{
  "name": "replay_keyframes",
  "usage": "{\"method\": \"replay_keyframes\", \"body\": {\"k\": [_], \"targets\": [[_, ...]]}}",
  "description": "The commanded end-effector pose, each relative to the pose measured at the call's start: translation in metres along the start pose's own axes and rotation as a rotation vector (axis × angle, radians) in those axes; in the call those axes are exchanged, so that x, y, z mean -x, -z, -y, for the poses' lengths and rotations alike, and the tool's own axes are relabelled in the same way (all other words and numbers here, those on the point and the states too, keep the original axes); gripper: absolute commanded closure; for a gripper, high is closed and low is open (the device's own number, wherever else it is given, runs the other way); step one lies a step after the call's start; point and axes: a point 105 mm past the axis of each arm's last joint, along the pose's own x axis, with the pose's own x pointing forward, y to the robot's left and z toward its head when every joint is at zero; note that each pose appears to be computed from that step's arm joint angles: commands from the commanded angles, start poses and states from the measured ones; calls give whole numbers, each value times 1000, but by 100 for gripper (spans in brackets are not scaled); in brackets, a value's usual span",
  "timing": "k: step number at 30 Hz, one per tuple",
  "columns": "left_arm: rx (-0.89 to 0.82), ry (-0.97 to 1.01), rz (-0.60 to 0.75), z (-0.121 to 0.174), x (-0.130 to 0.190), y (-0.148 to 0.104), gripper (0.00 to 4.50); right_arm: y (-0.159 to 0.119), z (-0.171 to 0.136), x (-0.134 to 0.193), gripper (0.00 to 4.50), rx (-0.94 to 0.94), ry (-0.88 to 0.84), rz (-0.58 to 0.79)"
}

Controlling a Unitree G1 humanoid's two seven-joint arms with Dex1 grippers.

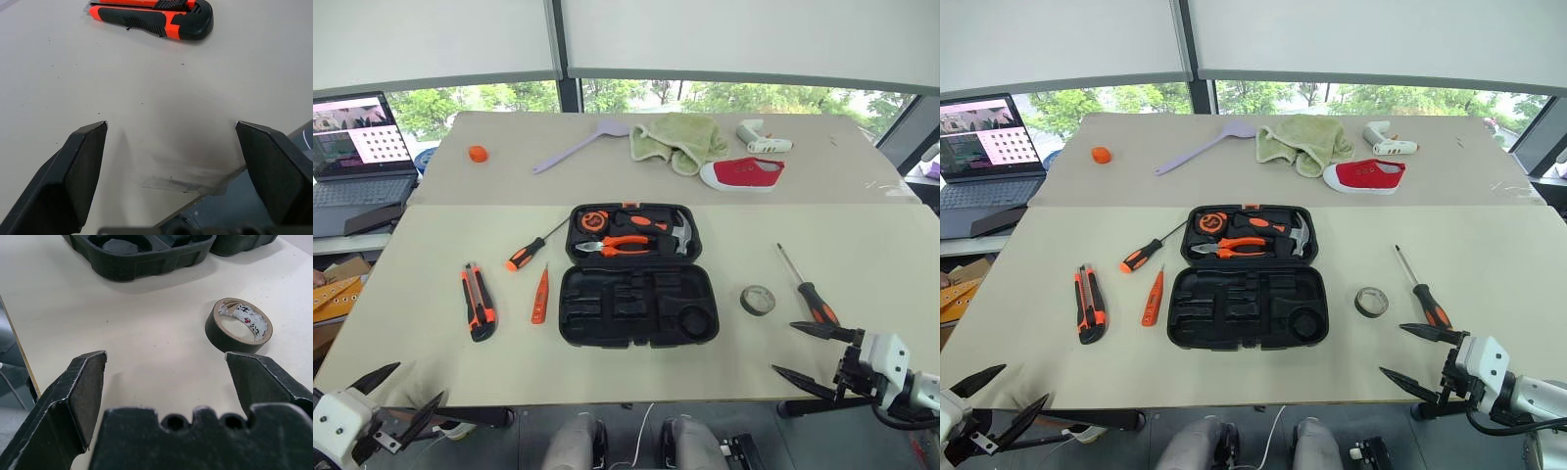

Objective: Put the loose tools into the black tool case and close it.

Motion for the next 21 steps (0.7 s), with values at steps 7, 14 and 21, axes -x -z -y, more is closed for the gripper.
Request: {"method": "replay_keyframes", "body": {"k": [7, 14, 21], "targets": [[367, -242, 36, -17, 46, 20, 2, -81, 18, -43, 0, -77, 17, 409], [348, -279, -6, -22, 54, 20, 2, -101, 21, -56, 0, -68, 49, 498], [371, -55, 102, -43, -24, -61, 2, -97, 23, -64, 0, -61, 111, 481]]}}
